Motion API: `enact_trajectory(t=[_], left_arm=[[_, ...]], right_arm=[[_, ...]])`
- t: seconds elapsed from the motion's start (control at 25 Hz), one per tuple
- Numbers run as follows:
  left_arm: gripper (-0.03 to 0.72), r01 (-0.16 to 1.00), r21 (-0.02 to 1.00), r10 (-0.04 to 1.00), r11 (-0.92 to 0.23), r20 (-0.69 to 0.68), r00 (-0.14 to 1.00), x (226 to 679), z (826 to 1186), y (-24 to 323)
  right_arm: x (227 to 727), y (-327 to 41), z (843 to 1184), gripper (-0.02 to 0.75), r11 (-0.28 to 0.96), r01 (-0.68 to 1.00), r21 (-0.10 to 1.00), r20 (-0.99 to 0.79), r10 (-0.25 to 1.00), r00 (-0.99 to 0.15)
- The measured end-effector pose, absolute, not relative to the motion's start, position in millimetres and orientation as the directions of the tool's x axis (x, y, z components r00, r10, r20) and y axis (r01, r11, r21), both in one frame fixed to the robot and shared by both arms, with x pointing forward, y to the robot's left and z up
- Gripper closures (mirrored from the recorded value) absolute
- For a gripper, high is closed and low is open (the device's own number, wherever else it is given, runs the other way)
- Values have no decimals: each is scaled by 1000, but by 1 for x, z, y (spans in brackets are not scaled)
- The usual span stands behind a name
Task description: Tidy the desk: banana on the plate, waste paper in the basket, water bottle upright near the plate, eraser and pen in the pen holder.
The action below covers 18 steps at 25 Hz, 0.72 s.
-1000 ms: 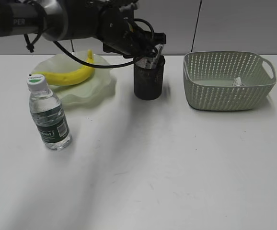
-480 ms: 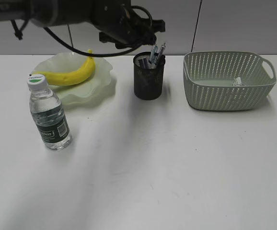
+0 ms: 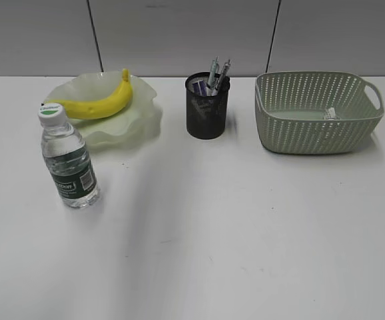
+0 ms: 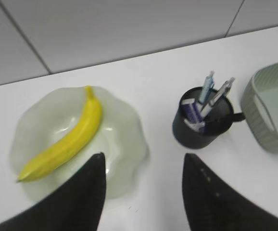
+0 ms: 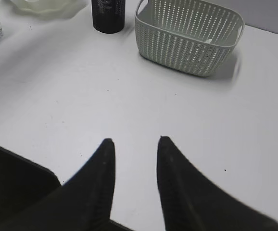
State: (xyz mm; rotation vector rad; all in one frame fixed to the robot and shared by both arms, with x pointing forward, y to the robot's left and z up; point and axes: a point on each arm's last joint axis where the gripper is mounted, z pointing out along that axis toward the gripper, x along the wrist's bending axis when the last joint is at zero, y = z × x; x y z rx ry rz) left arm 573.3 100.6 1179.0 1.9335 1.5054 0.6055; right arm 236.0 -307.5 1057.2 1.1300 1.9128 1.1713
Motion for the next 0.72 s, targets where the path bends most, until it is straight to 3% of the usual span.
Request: enact_trajectory(t=[0.24, 0.36, 0.52, 0.72], left_arm=[[302, 616, 761, 960, -201, 27, 280, 488, 1256, 161], [302, 566, 805, 957, -180, 11, 290, 440, 1273, 192], [309, 526, 836, 956, -156, -6, 293, 372, 1265, 238], [323, 538, 827, 955, -161, -7, 297, 301, 1200, 285]], right_arm=[[236, -307, 1057, 485, 241, 345, 907, -69, 894, -442], [236, -307, 1057, 485, 241, 345, 907, -69, 894, -442], [236, -307, 1057, 486, 236, 347, 908, -64, 896, -440], [236, -307, 1057, 486, 232, 349, 908, -60, 896, -439]])
